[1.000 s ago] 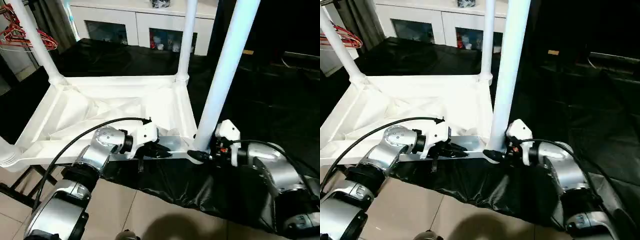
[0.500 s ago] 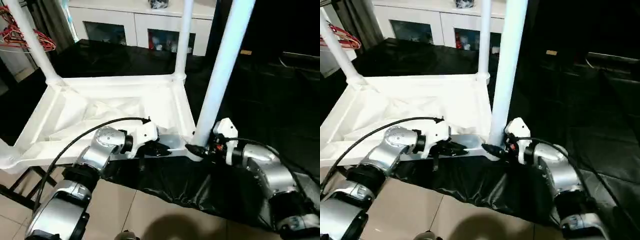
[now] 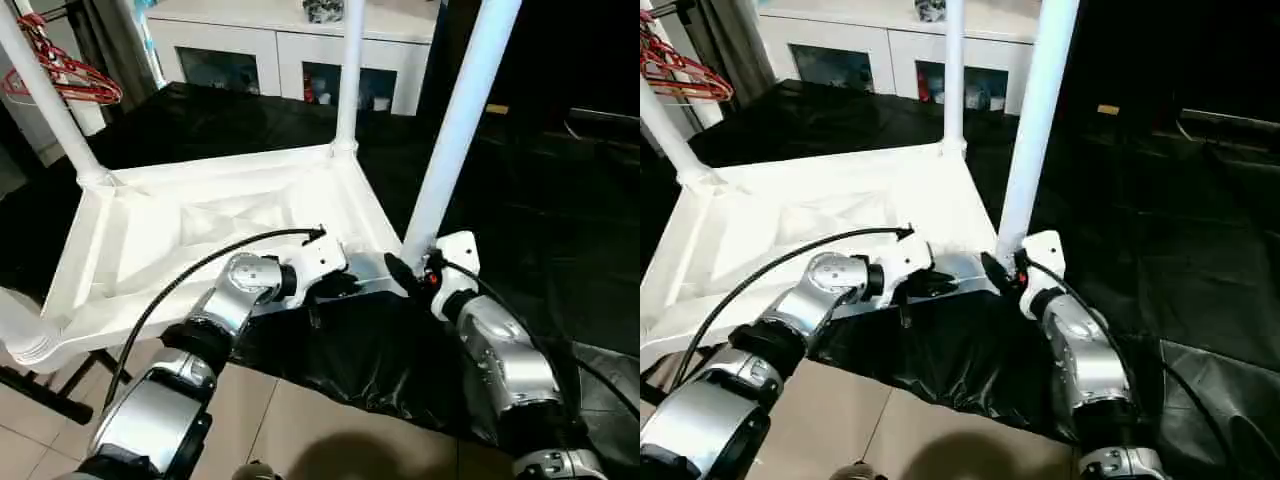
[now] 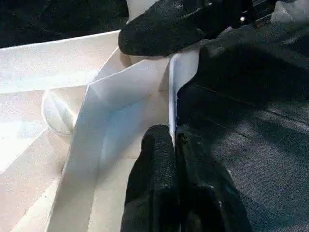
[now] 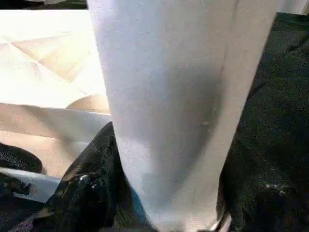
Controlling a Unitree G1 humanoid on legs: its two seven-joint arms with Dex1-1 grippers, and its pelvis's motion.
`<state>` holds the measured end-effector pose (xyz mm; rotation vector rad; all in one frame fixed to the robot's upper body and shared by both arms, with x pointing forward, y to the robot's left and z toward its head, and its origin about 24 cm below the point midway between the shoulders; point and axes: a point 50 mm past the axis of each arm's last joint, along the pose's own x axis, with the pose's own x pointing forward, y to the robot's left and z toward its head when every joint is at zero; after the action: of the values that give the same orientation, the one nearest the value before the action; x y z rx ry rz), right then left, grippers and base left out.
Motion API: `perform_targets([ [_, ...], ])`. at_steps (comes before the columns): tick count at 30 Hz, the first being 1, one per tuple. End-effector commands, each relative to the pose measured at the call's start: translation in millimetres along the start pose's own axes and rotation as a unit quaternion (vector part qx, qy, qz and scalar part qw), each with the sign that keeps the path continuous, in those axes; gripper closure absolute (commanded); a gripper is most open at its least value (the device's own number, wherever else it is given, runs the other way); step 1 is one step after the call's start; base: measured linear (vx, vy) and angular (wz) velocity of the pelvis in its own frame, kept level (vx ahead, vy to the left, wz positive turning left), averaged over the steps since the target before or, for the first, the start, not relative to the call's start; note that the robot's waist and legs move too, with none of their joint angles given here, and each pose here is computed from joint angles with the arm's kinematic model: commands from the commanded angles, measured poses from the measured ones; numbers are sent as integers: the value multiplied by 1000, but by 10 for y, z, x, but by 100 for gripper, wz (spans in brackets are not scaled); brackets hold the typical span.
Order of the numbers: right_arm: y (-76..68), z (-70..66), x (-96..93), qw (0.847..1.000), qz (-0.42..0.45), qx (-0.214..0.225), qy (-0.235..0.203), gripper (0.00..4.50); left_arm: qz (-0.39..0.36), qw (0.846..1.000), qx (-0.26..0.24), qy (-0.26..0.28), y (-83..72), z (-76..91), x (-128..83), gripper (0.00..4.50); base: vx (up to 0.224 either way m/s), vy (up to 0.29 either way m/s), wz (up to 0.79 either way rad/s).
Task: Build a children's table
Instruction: Rotate leg to tighten
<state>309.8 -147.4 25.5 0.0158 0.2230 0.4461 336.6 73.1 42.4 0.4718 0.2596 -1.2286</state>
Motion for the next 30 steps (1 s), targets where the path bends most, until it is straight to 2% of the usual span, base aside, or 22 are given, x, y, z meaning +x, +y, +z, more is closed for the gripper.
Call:
perform_targets([
  [1, 185, -126, 31, 999, 41, 29, 22, 129, 21, 999, 27, -27, 59, 176, 42, 450, 0, 0, 0],
  [3, 161, -95, 27, 999, 38, 28, 19, 120, 21, 999, 27, -28, 62, 160, 23, 450, 0, 0, 0],
  [4, 143, -71, 22, 999, 34, 15, 17, 91, 21, 999, 28, -27, 68, 149, 11, 450, 0, 0, 0],
  [5, 127, -52, 14, 999, 35, 9, 14, 85, 21, 999, 28, -26, 71, 141, 2, 450, 0, 0, 0],
  [9, 39, 30, -88, 998, 65, -15, -1, 85, 23, 999, 26, -27, 86, 124, -21, 450, 0, 0, 0],
  [11, -44, 81, -207, 995, 93, -32, -13, 83, 18, 999, 19, -33, 90, 130, -32, 406, 0, 0, 0],
  [14, -125, 116, -292, 994, 98, -36, -19, 83, 18, 999, 15, -39, 97, 139, -42, 382, 0, 0, 0],
  [16, -299, 191, -447, 994, 100, -40, -26, 83, 26, 999, 19, -41, 131, 136, -92, 359, 0, 0, 0],
  [17, -340, 219, -494, 993, 105, -40, -26, 83, 33, 998, 18, -48, 152, 143, -126, 351, 0, 0, 0],
  [19, -362, 240, -535, 992, 114, -41, -25, 83, 40, 997, 16, -57, 172, 153, -161, 337, 0, 0, 0],
  [20, -372, 264, -601, 990, 135, -45, -20, 83, 44, 996, 11, -73, 193, 167, -226, 325, 0, 0, 0],
  [23, -344, 268, -683, 984, 173, -50, -4, 83, 47, 995, -4, -93, 199, 172, -348, 325, 0, 0, 0],
  [29, -127, 218, -797, 958, 283, -32, 40, 83, -10, 994, -58, -96, -14, 67, -704, 325, 0, 0, 0],
  [30, -127, 218, -797, 958, 283, -32, 40, 83, -10, 994, -58, -96, -14, 67, -704, 325, 0, 0, 0],
])
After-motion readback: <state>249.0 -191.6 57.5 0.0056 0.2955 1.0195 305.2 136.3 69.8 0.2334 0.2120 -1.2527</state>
